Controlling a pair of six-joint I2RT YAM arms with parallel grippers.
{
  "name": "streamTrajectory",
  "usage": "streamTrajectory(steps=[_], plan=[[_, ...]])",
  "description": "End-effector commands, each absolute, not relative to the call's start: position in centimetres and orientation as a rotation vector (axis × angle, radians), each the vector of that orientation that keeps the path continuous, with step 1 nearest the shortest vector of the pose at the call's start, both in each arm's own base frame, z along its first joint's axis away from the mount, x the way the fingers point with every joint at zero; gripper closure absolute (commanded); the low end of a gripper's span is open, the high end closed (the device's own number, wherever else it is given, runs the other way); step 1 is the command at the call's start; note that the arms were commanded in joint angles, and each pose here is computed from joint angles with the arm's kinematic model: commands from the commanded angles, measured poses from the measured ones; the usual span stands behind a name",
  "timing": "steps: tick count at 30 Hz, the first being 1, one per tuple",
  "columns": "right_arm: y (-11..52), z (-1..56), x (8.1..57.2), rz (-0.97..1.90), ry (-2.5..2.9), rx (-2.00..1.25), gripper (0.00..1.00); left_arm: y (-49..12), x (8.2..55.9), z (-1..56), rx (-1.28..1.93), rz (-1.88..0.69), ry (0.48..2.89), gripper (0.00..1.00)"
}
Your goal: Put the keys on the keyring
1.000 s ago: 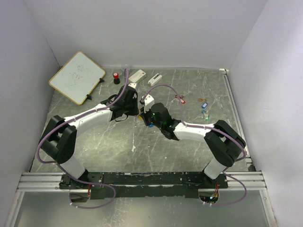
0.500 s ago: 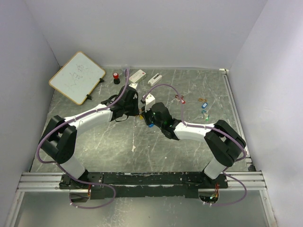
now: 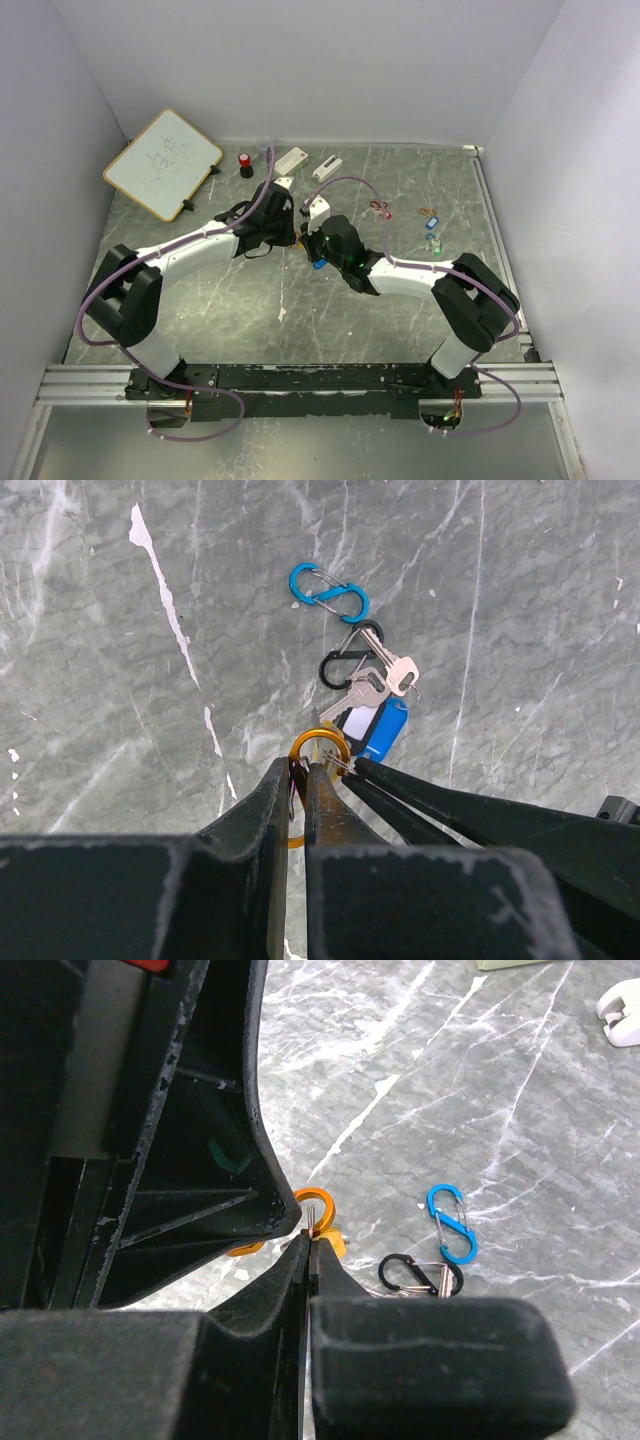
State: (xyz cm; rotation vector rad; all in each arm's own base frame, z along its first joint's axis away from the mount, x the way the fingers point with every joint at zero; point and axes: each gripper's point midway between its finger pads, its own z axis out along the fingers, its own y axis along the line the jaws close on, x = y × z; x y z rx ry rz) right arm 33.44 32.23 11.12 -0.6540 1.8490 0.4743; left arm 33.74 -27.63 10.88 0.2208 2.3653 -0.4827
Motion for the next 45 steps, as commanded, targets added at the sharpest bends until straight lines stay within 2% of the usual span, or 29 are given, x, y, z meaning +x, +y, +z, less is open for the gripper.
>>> streamTrajectory(steps=[1, 43, 44, 45], plan=[[31.9, 11.7, 34.3, 0.464, 1.833, -0.613, 1.00, -28.6, 33.8, 13.8, 0.242, -0.550, 2.295, 0.93], [28.9, 12.9, 35.8, 0.375, 1.814, -0.526, 1.00, -29.3, 33.4, 13.8, 0.270, -0.587, 2.297, 0.93], [28.7, 13.1, 35.9, 0.369, 1.813, -0.518, 1.00, -29.3, 33.4, 13.7, 0.271, -0.585, 2.300, 0.92], [28.6, 13.2, 36.0, 0.361, 1.810, -0.513, 1.00, -29.3, 33.5, 13.7, 0.267, -0.582, 2.306, 0.85]])
